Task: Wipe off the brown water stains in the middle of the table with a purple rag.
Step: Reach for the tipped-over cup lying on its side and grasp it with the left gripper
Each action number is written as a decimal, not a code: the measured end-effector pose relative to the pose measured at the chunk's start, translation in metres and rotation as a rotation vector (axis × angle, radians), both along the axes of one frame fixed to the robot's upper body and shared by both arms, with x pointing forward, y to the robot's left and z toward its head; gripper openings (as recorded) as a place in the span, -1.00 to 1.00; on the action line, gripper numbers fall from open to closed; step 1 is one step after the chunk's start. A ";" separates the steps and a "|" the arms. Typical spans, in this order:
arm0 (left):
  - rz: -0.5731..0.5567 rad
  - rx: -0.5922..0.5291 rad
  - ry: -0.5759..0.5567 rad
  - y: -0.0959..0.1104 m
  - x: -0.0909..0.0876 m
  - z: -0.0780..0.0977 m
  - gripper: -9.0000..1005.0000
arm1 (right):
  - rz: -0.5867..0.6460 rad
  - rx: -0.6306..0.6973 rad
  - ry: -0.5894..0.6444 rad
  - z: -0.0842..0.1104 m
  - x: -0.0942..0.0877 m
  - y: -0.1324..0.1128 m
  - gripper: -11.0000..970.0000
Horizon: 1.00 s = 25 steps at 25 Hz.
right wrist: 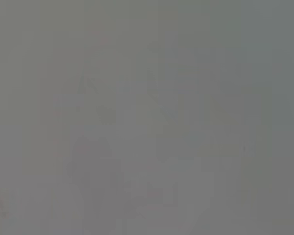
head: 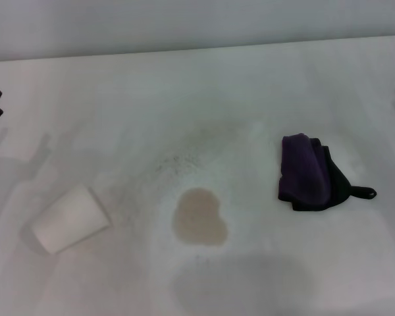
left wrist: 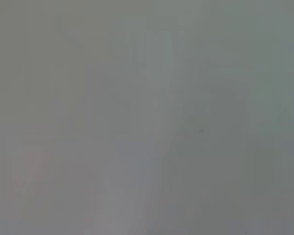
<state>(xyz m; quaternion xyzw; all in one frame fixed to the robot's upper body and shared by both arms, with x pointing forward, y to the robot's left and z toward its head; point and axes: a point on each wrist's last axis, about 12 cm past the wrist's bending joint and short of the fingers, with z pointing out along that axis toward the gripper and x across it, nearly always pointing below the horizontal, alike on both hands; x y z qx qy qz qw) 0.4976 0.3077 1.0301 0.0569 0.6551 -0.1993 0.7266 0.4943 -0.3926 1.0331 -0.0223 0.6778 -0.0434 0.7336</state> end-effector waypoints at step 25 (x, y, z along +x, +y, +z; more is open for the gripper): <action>-0.281 0.009 0.173 0.023 0.038 0.043 0.77 | -0.017 0.036 -0.010 0.001 0.007 0.003 0.74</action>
